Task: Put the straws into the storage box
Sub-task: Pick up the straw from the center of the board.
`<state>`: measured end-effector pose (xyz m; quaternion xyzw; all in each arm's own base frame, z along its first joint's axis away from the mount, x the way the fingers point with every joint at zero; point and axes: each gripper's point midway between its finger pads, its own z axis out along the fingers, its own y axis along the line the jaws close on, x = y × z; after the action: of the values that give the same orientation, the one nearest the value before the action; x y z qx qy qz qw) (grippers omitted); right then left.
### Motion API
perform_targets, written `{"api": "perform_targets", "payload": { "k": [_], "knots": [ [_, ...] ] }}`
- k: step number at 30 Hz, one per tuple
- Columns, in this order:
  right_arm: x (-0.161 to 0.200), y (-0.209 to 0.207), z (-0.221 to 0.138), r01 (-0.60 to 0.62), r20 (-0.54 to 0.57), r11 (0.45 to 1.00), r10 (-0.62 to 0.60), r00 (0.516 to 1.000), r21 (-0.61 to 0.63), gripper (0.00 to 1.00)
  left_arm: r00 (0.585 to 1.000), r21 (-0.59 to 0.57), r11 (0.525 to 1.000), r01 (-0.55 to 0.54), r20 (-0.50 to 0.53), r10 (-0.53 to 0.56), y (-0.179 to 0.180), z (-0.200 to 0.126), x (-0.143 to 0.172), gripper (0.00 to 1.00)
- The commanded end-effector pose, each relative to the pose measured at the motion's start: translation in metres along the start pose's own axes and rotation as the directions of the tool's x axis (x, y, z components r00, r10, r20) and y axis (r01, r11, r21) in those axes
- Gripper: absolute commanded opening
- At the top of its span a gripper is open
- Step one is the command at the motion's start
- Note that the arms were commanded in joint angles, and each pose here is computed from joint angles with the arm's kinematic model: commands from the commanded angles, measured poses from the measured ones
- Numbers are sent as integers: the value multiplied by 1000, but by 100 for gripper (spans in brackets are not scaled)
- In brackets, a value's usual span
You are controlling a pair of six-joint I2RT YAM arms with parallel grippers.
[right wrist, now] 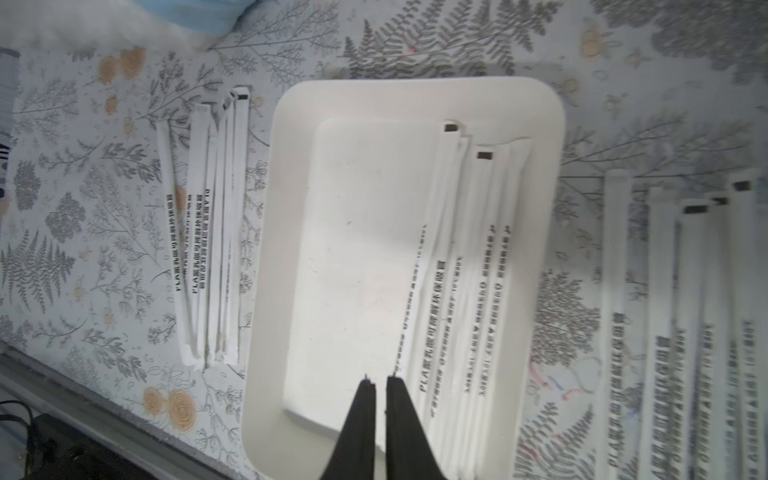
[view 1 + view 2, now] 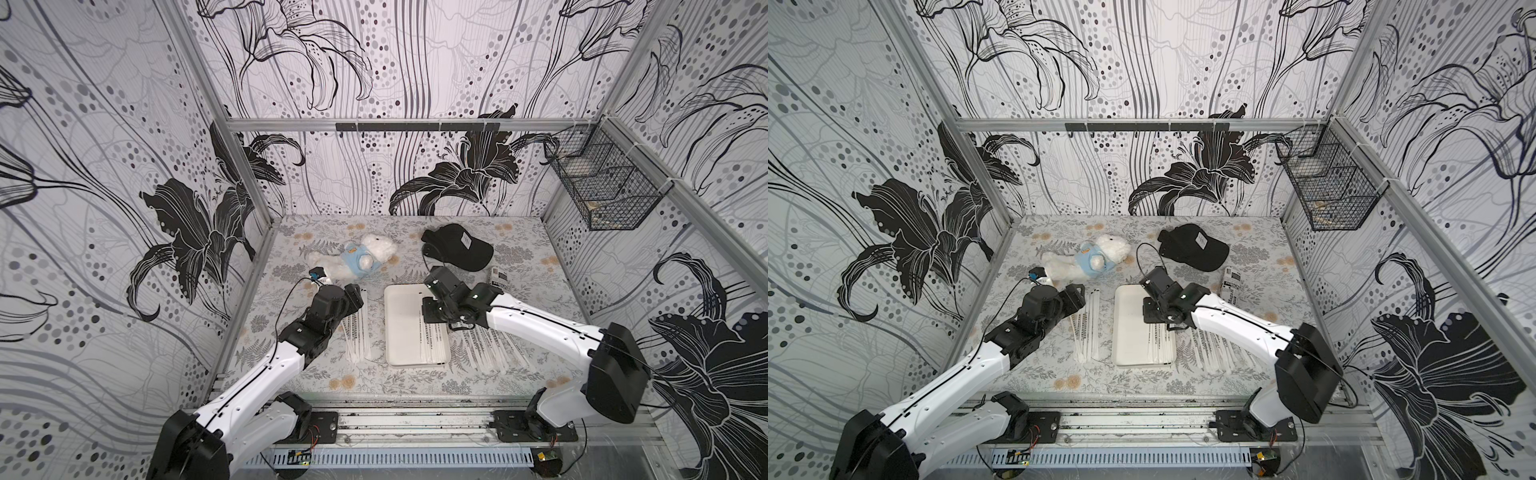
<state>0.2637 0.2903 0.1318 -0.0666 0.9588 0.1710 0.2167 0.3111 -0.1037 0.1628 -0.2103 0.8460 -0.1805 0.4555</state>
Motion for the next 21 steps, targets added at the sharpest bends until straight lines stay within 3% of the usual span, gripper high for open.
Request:
{"api": "perform_targets", "payload": {
  "k": [1, 4, 9, 14, 21],
  "knots": [
    [9, -9, 11, -42, -34, 997, 45, 998, 63, 12, 1000, 35, 999, -17, -17, 18, -3, 5, 7, 70],
    [10, -51, 6, -49, -49, 987, 57, 997, 156, 15, 996, 47, 997, -57, -66, 60, -7, 10, 18, 69],
    [31, -128, 3, -43, -141, 971, 78, 987, 234, 30, 983, -88, 989, -117, -152, 103, 15, 19, 33, 69],
    [47, -149, 23, 14, -215, 966, 43, 976, 259, 39, 986, -111, 989, -96, -146, 80, 19, 21, 29, 69],
    [48, -159, 40, 38, -240, 966, 25, 971, 254, 37, 985, -93, 994, -60, -167, 44, 15, 26, 36, 69]
  ]
}}
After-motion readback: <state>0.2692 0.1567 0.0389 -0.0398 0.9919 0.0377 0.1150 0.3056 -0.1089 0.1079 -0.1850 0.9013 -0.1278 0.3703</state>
